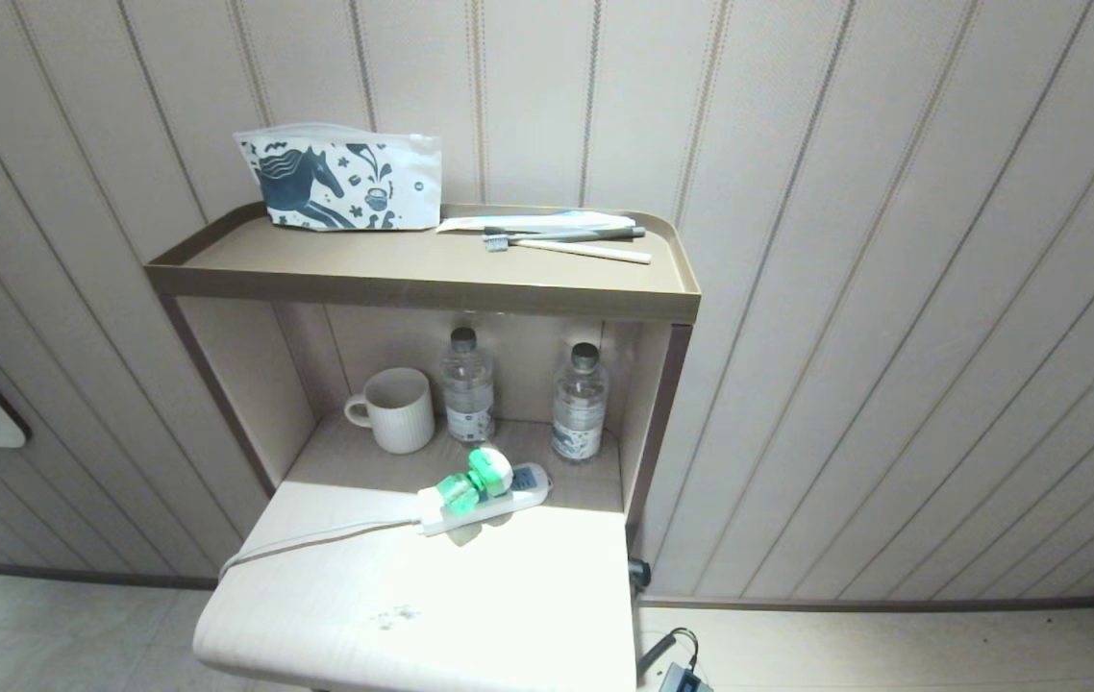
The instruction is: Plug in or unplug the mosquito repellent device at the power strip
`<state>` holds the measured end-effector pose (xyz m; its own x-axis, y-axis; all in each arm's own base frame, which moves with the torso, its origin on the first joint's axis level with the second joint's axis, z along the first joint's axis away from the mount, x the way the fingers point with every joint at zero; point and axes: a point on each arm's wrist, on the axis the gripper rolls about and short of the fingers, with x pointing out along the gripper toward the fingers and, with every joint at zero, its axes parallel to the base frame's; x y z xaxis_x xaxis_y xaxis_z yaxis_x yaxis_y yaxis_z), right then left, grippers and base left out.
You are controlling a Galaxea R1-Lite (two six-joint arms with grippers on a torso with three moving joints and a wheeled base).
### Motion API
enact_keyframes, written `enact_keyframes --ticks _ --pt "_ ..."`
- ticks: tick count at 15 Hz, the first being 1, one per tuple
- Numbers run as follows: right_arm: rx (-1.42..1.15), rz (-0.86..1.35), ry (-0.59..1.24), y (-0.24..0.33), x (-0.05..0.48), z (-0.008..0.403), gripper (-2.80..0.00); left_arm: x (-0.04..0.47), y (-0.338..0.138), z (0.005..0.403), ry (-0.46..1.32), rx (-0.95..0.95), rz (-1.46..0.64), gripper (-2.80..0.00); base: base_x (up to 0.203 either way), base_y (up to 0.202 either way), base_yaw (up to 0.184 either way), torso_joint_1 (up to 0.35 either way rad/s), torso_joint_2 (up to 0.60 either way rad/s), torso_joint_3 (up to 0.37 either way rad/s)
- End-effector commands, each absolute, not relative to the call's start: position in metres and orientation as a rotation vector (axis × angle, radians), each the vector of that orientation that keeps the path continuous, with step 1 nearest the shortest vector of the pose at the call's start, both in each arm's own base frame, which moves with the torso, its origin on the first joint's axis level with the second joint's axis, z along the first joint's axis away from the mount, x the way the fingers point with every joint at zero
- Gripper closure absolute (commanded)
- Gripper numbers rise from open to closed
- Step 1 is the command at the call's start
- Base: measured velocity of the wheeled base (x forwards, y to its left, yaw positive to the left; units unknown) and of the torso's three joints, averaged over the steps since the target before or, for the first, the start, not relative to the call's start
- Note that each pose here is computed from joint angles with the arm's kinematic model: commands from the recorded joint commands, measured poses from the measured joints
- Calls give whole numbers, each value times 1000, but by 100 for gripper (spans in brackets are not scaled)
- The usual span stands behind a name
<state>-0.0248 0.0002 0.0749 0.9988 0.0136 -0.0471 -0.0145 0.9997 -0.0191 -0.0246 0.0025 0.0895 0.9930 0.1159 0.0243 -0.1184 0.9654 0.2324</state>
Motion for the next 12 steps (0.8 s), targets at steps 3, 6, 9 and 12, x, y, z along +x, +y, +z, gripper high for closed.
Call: enact_keyframes --ticks 3,6,9,12 --pt "-20 14 47 0 -25 75 0 -23 -1 75 0 75 -31 0 0 0 0 0 0 0" --pt "-20 14 47 0 -25 75 0 -23 0 76 -3 18 0 0 0 0 0 0 0 0" --pt "-20 14 47 0 -25 75 0 -23 0 76 -5 20 0 0 0 0 0 0 0 0" --pt "-20 14 47 0 -25 75 0 -23 0 76 -3 21 0 0 0 0 0 0 0 0"
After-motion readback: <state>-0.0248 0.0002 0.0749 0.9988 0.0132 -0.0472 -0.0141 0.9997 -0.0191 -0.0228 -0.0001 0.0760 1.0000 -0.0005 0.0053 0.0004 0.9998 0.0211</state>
